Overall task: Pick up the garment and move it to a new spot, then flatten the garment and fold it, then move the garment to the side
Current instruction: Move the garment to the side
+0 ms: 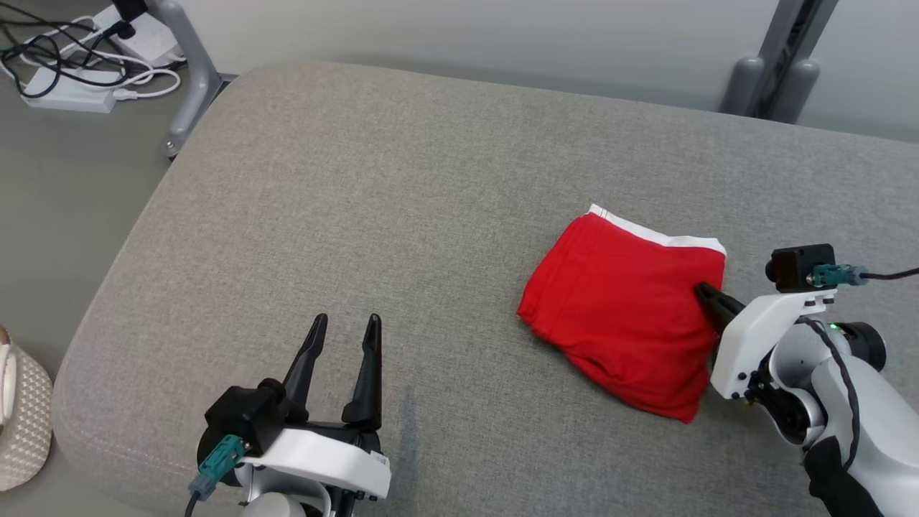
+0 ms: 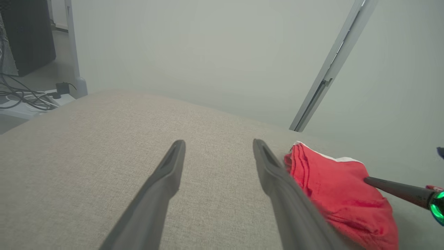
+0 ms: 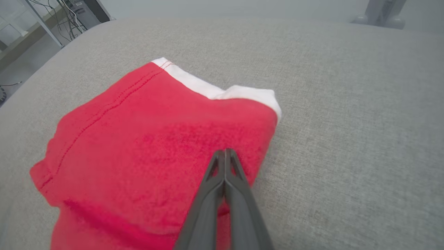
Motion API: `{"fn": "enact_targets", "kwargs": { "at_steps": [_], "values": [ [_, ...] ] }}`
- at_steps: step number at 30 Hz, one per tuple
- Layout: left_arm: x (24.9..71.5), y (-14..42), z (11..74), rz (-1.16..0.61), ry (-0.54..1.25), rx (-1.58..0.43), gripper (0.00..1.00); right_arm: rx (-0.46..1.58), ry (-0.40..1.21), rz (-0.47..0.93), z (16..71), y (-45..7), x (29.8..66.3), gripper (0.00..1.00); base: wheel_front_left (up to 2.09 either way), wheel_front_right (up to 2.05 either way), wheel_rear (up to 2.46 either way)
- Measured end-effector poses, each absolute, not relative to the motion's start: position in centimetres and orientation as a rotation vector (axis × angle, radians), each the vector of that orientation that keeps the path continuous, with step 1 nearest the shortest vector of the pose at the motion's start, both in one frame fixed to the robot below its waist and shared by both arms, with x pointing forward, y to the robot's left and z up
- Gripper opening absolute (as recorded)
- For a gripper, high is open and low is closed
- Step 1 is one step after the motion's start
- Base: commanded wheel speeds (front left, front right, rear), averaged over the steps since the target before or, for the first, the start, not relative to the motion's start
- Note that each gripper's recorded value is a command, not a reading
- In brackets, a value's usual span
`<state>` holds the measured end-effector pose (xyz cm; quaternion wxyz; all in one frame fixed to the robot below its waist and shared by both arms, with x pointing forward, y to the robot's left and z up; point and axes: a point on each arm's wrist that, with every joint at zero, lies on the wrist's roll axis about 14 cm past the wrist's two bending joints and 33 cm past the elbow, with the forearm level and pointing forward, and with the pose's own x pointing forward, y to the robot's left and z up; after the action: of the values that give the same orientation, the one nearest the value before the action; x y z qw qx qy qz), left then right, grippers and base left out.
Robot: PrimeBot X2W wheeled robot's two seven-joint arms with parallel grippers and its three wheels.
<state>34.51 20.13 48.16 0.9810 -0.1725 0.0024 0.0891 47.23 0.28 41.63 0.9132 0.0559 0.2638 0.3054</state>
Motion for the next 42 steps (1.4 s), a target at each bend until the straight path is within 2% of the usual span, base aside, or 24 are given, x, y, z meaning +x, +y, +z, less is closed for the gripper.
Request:
{"fn": "enact_targets", "kwargs": {
  "at_steps": [5, 10, 18, 31, 42],
  "values": [
    [34.3, 20.9, 47.8, 0.21, 0.019, -0.347, 1.0, 0.072, 0.61, 0.637, 39.9, 1.0, 48.9, 0.0, 0.0, 0.0, 0.0],
    [33.9, 21.6, 47.3, 0.24, 0.033, -0.348, 1.0, 0.054, 0.58, 0.678, 40.2, 3.1, 50.4, 0.0, 0.0, 0.0, 0.0],
    [33.4, 22.0, 47.5, 0.258, 0.026, -0.348, 1.0, 0.06, 0.492, 0.808, 42.0, 7.5, 48.6, 0.0, 0.0, 0.0, 0.0],
    [33.6, 21.7, 47.6, 0.249, 0.026, -0.348, 1.0, 0.073, 0.432, 0.876, 40.4, 9.8, 45.9, 0.0, 0.0, 0.0, 0.0],
    [33.8, 22.2, 47.5, 0.258, 0.029, -0.334, 1.0, 0.106, 0.382, 0.876, 40.2, 9.6, 45.7, 0.0, 0.0, 0.0, 0.0]
  ]
}}
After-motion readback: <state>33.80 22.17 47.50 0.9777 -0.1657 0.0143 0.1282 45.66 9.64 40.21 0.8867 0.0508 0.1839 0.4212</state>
